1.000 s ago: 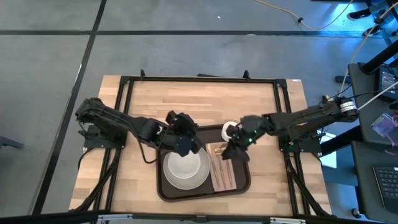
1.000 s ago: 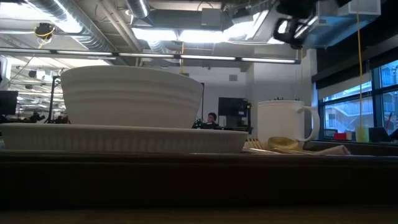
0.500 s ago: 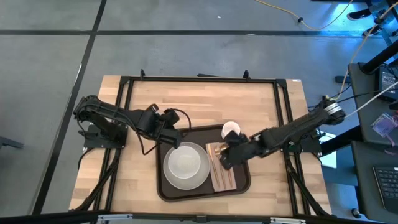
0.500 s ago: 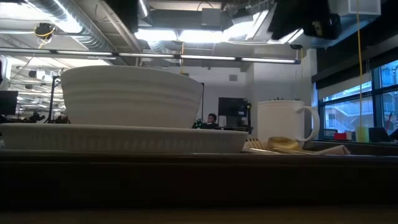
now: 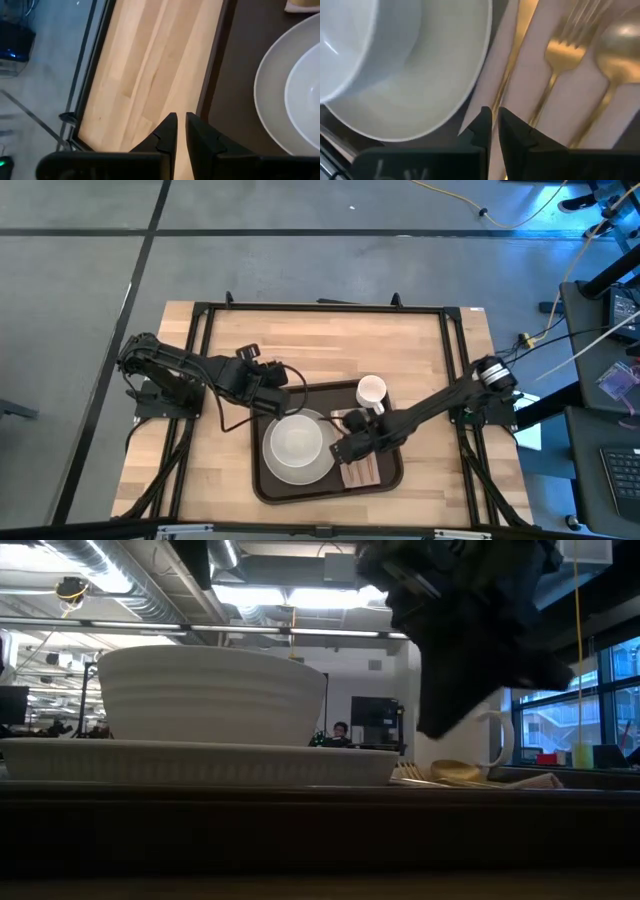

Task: Set up tray
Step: Put the golden knife to the left of the golden fork on the brown serving tray

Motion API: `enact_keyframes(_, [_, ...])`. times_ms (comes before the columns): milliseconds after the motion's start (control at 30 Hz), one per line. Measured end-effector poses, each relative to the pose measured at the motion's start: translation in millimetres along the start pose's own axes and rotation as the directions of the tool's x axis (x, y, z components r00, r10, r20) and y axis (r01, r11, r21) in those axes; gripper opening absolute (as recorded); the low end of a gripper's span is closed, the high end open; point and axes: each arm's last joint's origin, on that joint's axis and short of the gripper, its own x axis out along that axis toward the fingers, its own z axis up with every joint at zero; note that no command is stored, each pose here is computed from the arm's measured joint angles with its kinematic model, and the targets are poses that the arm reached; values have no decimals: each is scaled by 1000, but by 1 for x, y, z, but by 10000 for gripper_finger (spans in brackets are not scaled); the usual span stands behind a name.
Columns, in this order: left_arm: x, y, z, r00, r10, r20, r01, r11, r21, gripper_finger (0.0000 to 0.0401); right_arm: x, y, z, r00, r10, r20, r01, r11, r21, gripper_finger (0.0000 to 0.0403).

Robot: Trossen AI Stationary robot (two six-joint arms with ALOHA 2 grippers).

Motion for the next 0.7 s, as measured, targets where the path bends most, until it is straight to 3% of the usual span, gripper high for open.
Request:
enact_keyframes(167, [0, -1, 1, 1000, -6, 10, 6, 1000, 0, 33, 6, 0, -2, 1000, -9, -11, 9, 1000, 3, 47])
enact_keyframes(467, [-1, -6, 9, 995, -59, 78, 64, 996, -57, 33, 6, 1, -3, 1000, 6, -10, -6, 1000, -1, 135])
enact_keyframes(700, [-1, -7, 10, 994, -71, 81, 79, 993, -92, 33, 6, 2, -7, 1000, 5, -14, -5, 1000, -11, 124])
